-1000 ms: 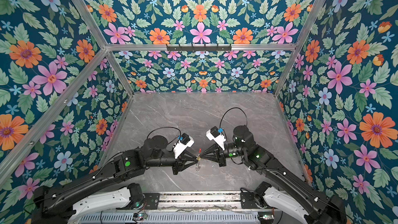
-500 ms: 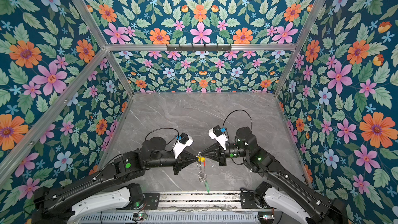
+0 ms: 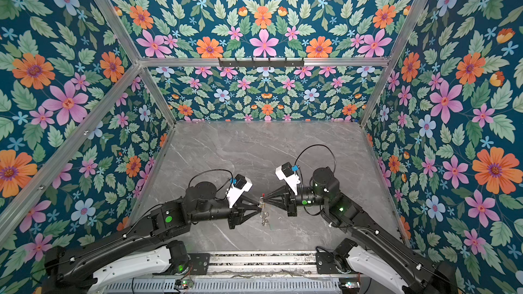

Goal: Remove the keys from the keyring

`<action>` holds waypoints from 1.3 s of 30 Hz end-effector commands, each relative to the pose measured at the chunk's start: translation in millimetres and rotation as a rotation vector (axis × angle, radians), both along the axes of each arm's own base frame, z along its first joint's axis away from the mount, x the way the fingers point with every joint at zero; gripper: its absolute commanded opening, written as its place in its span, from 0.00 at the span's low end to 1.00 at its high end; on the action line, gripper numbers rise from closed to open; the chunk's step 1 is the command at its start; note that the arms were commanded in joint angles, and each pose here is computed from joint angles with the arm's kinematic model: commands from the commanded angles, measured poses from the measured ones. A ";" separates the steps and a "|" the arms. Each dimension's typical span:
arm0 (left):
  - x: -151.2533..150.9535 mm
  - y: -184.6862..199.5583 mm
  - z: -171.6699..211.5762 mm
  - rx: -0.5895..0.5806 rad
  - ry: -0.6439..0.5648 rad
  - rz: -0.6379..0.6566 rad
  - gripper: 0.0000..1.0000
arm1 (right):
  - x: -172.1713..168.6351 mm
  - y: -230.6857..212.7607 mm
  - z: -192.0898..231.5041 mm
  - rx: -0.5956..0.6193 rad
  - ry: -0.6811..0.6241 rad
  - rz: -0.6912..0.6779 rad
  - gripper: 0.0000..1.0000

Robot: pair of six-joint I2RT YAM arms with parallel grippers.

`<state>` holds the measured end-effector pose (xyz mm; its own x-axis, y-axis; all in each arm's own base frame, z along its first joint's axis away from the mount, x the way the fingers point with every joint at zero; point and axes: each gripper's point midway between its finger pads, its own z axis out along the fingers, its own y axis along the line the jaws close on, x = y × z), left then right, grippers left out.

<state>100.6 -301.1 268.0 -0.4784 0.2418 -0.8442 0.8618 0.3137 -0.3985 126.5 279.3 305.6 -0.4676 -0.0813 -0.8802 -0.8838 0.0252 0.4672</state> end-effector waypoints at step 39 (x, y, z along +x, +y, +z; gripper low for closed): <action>-9.5 -15.9 49.9 -0.352 -0.087 -0.084 0.18 | -2.8 -2.1 7.8 0.018 -0.055 0.004 0.00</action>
<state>94.6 -317.1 303.8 -0.3946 0.0077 -0.9188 0.9107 0.1361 -0.3900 122.9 276.8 305.6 -0.4486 -0.0928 -0.8889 -0.8935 0.0235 0.4484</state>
